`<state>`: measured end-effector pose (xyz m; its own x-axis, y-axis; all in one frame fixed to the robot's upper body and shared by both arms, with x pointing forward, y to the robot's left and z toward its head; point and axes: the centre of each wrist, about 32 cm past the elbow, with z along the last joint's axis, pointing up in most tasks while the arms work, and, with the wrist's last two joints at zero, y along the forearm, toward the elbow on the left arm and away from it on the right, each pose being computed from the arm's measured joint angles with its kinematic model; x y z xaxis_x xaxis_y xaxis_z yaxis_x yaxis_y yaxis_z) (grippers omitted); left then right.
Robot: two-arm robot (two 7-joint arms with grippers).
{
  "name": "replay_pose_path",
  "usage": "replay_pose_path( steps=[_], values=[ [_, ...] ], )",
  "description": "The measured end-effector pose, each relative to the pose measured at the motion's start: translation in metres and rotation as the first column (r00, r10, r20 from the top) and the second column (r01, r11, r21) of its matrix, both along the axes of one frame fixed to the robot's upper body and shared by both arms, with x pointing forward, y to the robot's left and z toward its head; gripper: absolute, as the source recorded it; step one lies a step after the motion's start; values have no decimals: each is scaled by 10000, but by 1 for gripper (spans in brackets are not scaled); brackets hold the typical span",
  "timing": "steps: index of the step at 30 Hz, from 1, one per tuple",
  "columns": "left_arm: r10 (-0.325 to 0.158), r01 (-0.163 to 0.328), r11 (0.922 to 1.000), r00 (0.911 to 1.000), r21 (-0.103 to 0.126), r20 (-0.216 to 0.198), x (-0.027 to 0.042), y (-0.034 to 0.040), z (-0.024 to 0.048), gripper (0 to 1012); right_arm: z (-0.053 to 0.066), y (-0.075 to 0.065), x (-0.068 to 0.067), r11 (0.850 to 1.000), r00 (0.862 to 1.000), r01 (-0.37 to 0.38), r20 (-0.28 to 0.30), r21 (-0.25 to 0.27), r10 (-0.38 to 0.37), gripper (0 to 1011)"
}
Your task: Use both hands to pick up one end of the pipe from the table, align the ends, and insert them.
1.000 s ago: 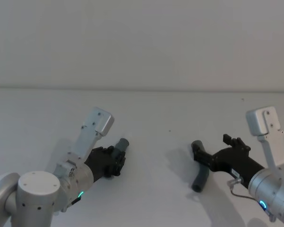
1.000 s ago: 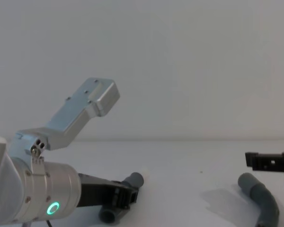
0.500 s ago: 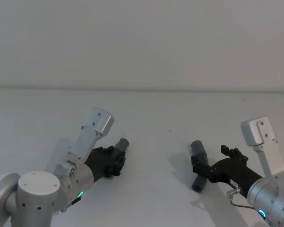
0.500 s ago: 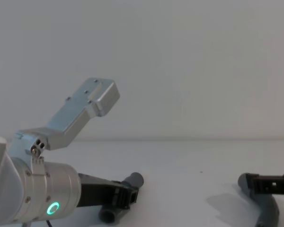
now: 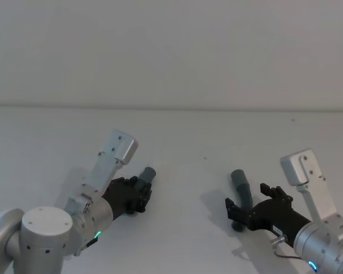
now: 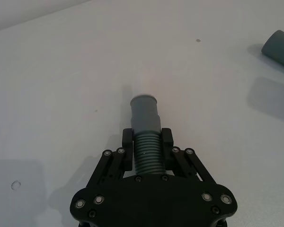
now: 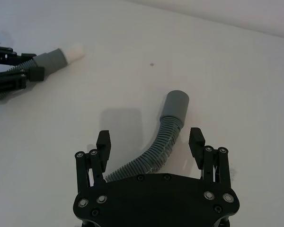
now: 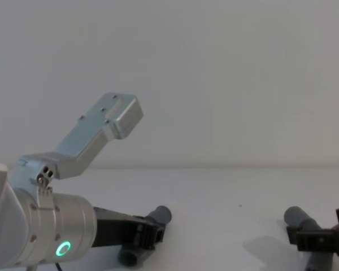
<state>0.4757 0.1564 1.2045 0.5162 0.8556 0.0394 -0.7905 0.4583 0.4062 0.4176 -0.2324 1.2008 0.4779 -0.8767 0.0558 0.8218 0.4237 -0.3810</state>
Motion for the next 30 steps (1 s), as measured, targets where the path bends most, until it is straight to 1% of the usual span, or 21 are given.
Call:
replay_pose_path(
  steps=[7,14,30],
  values=[
    [0,0,10000,10000,0,-1,0,0,0,334,-20,24,15,9997,9998,-183,-21,-136,183,1002],
    [0,0,10000,10000,-1,0,0,0,0,335,-30,49,31,9996,9998,-209,-51,-194,208,1002],
    [-1,1,10000,10000,-1,1,0,0,0,334,-62,116,84,9998,9992,132,-379,-119,-136,1002]
  ],
)
